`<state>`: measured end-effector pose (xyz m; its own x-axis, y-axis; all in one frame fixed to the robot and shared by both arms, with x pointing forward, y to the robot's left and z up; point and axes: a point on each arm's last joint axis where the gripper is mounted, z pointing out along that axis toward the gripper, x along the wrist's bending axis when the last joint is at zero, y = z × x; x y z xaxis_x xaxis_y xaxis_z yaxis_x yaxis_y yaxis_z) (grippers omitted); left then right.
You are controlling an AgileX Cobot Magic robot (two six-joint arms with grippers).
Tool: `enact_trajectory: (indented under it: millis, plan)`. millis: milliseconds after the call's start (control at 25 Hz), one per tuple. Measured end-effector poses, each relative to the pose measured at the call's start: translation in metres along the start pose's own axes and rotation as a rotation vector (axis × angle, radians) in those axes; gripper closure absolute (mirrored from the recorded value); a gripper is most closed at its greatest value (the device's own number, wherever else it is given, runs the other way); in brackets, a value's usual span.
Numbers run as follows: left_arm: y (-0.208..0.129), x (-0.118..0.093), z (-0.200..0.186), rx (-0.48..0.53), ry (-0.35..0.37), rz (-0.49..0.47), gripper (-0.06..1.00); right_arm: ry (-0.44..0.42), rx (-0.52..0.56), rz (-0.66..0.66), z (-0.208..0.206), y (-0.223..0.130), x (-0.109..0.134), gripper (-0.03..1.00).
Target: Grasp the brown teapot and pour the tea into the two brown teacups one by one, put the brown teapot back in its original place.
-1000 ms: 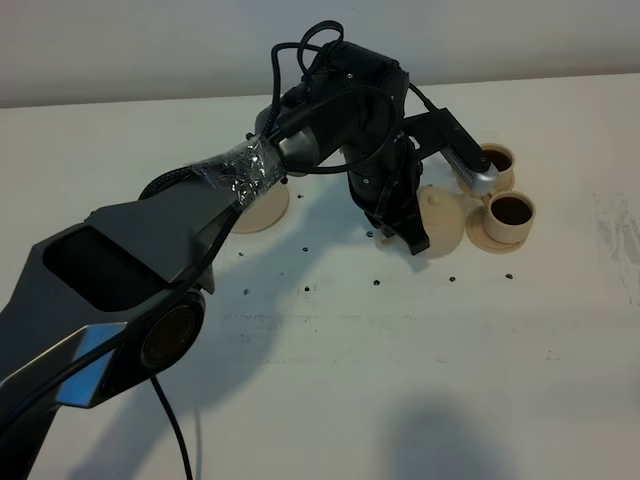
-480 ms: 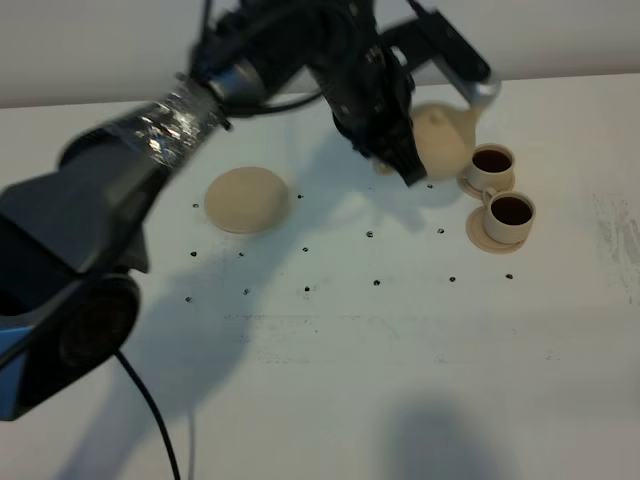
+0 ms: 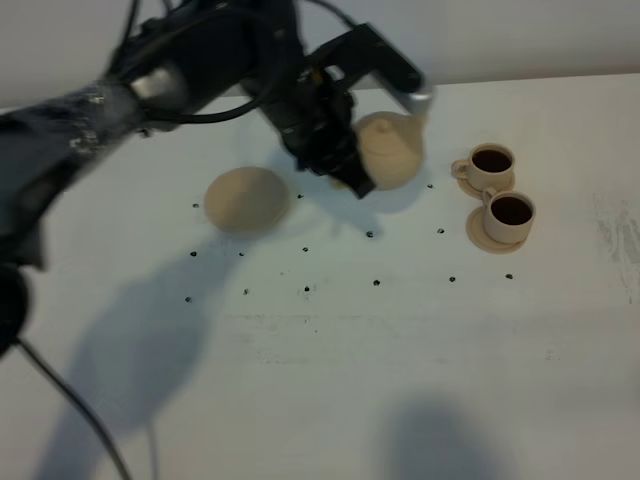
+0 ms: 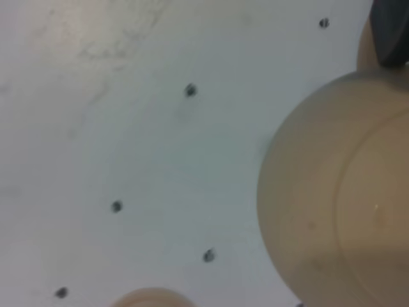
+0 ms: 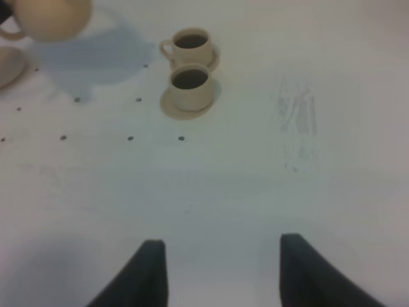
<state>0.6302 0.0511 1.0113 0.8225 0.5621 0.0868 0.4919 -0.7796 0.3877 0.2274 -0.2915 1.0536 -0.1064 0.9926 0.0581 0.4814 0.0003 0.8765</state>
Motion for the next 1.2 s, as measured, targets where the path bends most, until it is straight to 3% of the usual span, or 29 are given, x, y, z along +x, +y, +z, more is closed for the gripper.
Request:
enact_trajectory:
  millis: [200, 560, 1200]
  plan:
    - [-0.042, 0.025, -0.019, -0.026, 0.04, -0.116, 0.85, 0.0, 0.0, 0.0, 0.0, 0.0, 0.0, 0.57]
    - [-0.094, 0.067, -0.026, 0.054, 0.058, -0.295, 0.85, 0.0, 0.0, 0.0, 0.0, 0.0, 0.0, 0.57]
    - [-0.119, 0.08, 0.014, 0.149, 0.062, -0.366, 0.85, 0.0, 0.0, 0.0, 0.0, 0.0, 0.0, 0.57]
